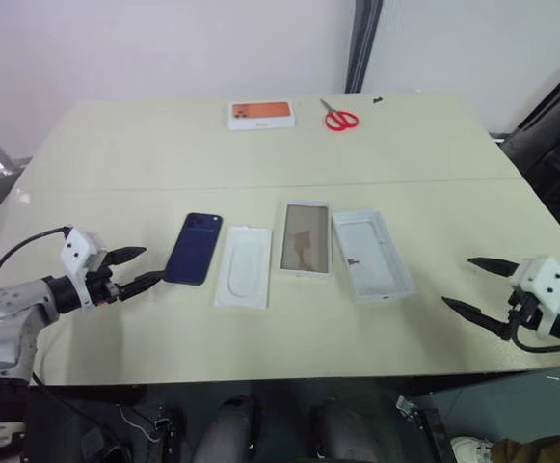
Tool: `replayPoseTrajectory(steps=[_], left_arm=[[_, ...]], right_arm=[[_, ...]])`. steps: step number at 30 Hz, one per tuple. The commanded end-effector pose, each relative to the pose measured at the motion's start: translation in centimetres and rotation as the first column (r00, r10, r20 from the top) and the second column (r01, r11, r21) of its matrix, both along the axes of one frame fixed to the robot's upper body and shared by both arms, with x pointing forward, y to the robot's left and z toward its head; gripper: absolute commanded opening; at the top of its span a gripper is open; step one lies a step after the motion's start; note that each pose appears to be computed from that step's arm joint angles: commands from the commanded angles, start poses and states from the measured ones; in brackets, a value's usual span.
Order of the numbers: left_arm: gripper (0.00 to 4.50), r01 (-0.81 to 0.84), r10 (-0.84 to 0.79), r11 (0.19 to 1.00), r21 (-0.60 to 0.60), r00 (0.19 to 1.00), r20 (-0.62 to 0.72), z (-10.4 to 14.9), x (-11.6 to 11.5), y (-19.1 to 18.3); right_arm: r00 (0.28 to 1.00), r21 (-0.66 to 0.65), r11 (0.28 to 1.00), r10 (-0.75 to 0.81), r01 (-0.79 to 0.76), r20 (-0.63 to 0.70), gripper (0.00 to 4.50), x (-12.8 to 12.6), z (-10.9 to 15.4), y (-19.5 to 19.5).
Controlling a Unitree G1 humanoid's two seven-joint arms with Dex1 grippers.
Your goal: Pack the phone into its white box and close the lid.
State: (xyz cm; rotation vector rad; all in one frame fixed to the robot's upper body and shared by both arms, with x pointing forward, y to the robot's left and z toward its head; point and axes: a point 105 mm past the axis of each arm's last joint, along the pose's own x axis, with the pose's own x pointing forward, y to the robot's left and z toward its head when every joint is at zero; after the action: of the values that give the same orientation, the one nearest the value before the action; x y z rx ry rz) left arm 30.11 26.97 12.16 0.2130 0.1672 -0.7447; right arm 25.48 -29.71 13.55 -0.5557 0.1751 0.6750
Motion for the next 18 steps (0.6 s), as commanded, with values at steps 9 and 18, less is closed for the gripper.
replayPoseTrajectory(steps=[9, 18], left_arm=[[3.78, -0.002, 0.000, 0.999, 0.035, 0.998, 0.062, 1.1, 1.3, -0.1], [3.78, 0.030, -0.031, 0.999, 0.029, 0.999, 0.034, 0.8, 1.6, -0.7]], right_arm=[[0.999, -0.029, 0.999, 0.018, -0.016, 0.046, 4.47, 0.2, 1.0, 0.2], [0.998, -0.026, 0.999, 0.041, -0.040, 0.054, 4.47, 1.0, 1.0, 1.0]])
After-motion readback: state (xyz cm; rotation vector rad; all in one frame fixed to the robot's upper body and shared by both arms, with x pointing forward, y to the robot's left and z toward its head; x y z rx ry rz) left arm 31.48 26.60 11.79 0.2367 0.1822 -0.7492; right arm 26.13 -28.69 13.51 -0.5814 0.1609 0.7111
